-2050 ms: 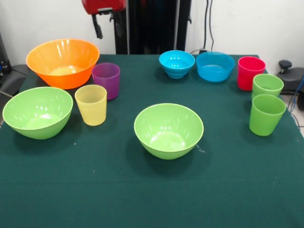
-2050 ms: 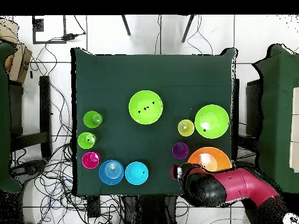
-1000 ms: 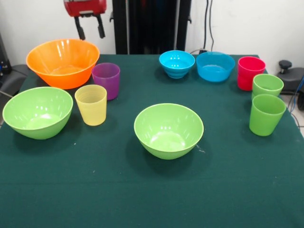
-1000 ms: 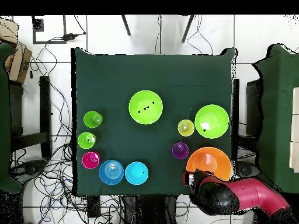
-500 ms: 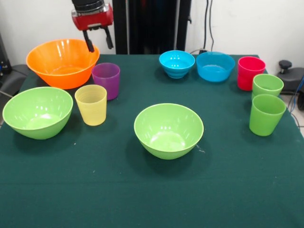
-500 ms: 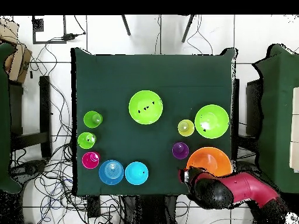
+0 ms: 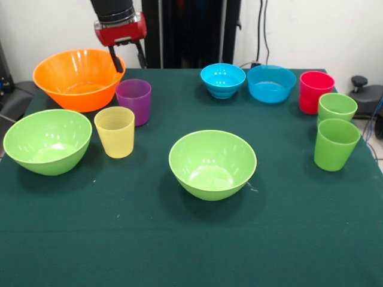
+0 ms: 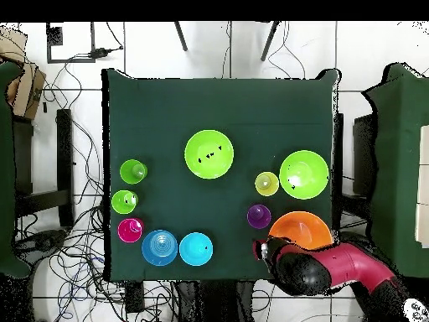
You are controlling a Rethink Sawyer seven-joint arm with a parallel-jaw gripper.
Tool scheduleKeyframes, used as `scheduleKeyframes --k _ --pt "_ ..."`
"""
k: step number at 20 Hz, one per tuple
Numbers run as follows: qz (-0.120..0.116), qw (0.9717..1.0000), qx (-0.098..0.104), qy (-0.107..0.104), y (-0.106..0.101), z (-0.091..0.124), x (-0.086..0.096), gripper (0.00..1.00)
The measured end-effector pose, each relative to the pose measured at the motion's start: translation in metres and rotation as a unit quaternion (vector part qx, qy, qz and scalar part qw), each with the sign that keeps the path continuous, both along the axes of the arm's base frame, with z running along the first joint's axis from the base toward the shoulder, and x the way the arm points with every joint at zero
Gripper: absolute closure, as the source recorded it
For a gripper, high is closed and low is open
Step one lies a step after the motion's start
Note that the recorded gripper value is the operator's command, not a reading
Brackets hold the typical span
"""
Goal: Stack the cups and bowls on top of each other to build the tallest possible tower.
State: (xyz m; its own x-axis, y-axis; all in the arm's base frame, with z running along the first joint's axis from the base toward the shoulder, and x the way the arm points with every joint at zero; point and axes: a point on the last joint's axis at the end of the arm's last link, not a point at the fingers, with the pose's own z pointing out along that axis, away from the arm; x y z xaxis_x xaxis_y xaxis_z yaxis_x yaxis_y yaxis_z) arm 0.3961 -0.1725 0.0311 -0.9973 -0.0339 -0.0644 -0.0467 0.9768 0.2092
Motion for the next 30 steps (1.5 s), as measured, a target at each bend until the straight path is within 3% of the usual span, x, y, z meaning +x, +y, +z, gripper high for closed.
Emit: scheduleKeyframes --k 12,16,22,30 --pt "0.017 0.9997 -0.018 -0.005 0.003 0.007 0.008 0.00" --pt "0.033 0.9988 -0.036 -0.007 0.002 0.008 0.008 0.00" --pt "0.078 0.9943 -0.071 -0.017 0.005 0.011 0.002 0.00" --pt "0.110 0.9892 -0.092 -0.029 0.009 0.009 -0.010 0.00"
